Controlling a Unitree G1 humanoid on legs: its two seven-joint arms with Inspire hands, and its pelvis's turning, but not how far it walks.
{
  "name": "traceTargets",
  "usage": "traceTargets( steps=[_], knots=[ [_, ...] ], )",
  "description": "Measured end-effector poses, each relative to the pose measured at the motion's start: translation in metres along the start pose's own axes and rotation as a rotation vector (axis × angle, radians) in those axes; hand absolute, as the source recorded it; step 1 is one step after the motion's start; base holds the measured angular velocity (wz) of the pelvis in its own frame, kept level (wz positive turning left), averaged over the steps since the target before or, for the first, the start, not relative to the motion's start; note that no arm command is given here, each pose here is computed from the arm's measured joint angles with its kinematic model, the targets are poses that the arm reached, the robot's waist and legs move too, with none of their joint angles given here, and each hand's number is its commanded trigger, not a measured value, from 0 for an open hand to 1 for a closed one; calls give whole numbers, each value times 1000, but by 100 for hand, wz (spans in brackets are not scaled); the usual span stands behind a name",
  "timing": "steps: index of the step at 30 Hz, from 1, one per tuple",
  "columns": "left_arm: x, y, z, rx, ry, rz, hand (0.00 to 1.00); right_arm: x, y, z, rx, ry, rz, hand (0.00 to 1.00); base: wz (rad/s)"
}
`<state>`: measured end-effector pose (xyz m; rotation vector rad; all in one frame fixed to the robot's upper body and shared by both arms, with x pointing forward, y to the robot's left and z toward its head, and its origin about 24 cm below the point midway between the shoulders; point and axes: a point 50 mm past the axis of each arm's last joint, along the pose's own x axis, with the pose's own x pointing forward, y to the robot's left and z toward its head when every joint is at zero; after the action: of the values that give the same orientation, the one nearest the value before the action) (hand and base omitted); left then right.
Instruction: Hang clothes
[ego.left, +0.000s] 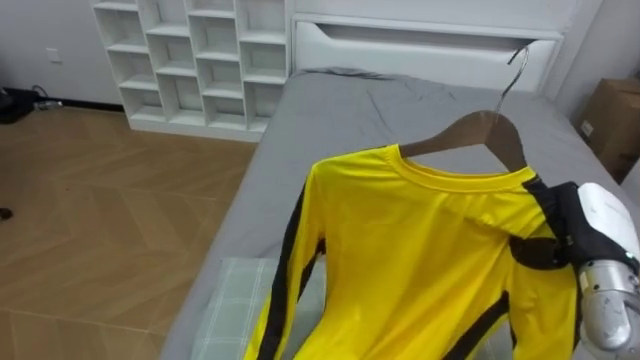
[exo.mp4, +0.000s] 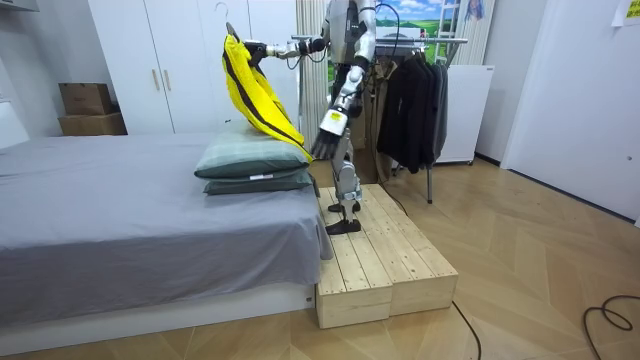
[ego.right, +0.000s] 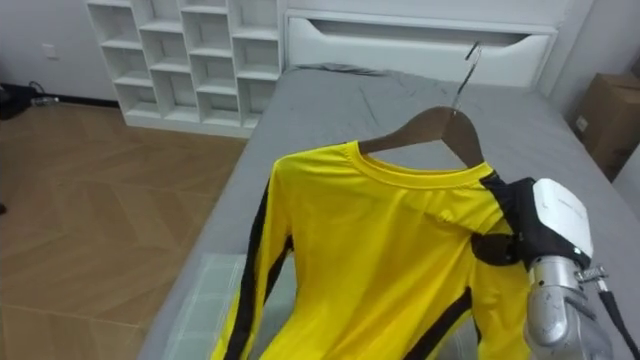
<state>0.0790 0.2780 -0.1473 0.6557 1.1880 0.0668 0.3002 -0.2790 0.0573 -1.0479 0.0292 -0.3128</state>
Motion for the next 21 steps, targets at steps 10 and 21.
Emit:
traceTargets(
  steps=[10,21],
  knots=[
    [-18,-27,-59,-95,223,-217,0,-9,-16,21,-116,-146,-80,100,-5],
    [-17,-29,-55,-149,214,-248,0,-27,-29,28,-155,-224,-192,100,0]
  ],
)
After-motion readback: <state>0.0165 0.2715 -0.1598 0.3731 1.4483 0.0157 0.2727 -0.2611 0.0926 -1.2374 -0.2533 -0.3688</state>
